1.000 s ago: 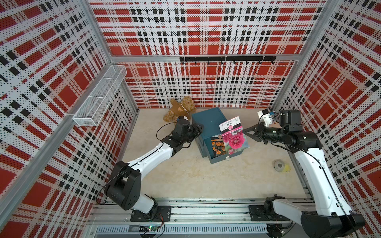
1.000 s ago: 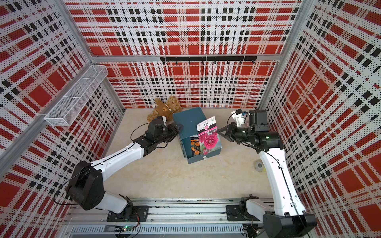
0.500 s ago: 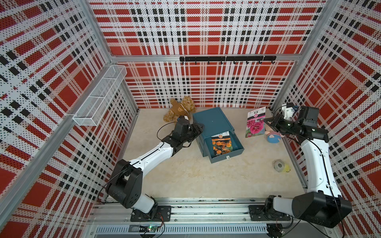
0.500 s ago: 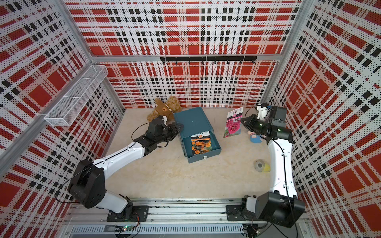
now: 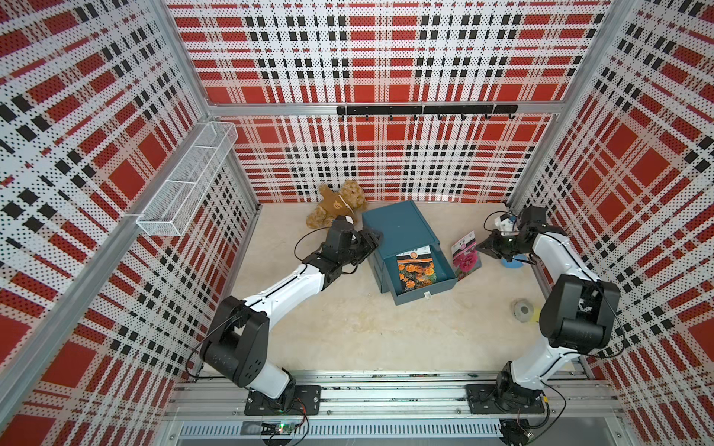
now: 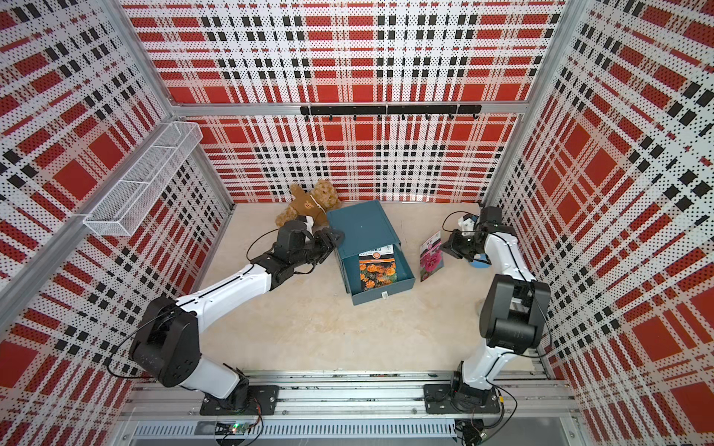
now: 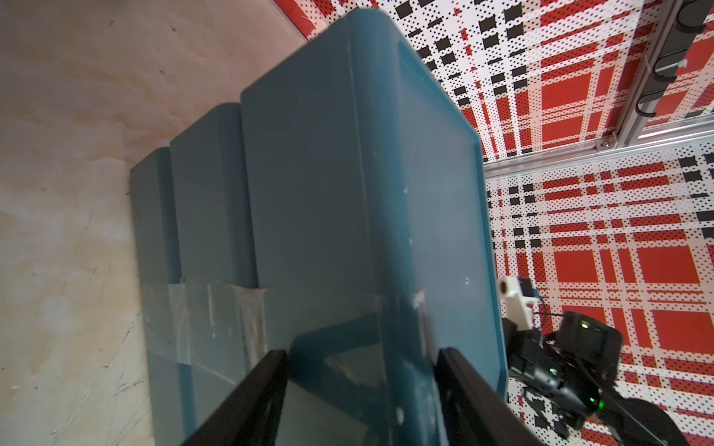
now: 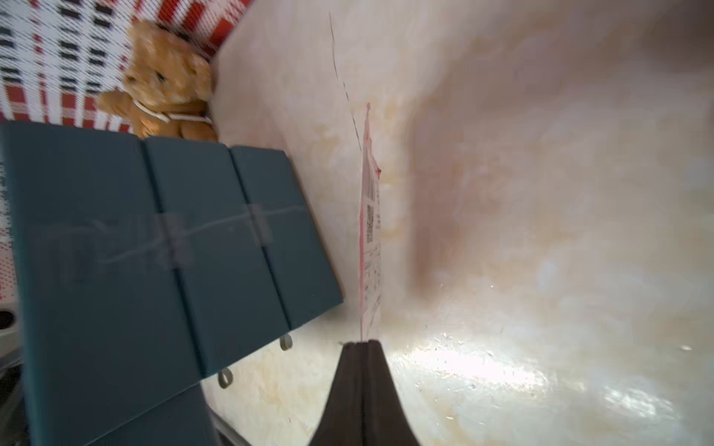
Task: Take the seed bags out of the drawer
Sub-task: Place the seed packet at the center of the board, then pick up the seed packet from the drawer.
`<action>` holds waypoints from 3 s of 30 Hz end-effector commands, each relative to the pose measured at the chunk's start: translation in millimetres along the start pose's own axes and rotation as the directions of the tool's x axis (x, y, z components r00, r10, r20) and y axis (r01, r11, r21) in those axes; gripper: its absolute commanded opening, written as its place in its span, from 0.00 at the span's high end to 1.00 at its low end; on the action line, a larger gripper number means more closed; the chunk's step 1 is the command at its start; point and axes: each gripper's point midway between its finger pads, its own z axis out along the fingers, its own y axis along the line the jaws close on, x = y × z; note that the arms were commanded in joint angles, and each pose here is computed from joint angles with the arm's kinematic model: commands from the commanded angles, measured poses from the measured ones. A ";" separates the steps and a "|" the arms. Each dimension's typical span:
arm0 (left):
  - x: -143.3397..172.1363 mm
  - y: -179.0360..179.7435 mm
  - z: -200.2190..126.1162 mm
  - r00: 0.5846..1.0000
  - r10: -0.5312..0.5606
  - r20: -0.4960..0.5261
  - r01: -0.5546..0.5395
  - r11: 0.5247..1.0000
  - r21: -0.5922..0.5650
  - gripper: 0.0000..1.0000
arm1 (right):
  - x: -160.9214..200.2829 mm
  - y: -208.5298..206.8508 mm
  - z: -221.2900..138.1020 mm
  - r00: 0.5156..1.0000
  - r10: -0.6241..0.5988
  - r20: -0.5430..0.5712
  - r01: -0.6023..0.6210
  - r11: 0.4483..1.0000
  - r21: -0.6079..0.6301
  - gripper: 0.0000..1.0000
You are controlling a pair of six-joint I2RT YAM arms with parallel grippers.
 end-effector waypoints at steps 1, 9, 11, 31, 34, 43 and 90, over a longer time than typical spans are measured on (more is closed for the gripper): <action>6.8 21.2 5.0 0.999 -0.022 -0.036 0.019 0.997 -0.075 0.34 | 24.8 -5.5 24.5 0.990 -0.055 -0.128 0.060 0.997 0.039 1.00; 6.8 23.7 3.2 0.999 -0.026 -0.031 0.023 0.996 -0.085 0.34 | 10.6 -40.9 34.9 0.988 -0.054 -0.146 0.089 0.965 0.246 1.00; 6.0 24.5 1.7 0.999 -0.026 -0.027 0.023 0.996 -0.088 0.34 | 7.6 -47.9 33.5 0.988 -0.058 -0.144 0.098 0.953 0.288 1.00; 7.0 29.7 -5.8 1.000 -0.004 -0.022 0.002 0.995 -0.103 0.34 | 2.7 137.9 -94.6 0.912 -0.331 0.243 0.251 0.918 0.307 0.41; 7.1 29.7 -6.4 1.000 0.004 -0.023 -0.006 0.995 -0.103 0.33 | 38.0 191.0 -92.5 0.897 -0.374 0.235 0.315 0.915 0.253 0.40; 7.8 26.3 -6.7 0.999 0.035 -0.024 -0.037 0.995 -0.097 0.32 | 120.9 229.2 -40.5 0.924 -0.358 0.136 0.313 0.911 0.270 0.39; 9.2 27.2 -7.1 1.000 -0.012 -0.022 0.011 0.999 -0.045 0.32 | 132.0 163.6 59.1 0.960 -0.271 -0.070 0.276 0.877 0.393 0.22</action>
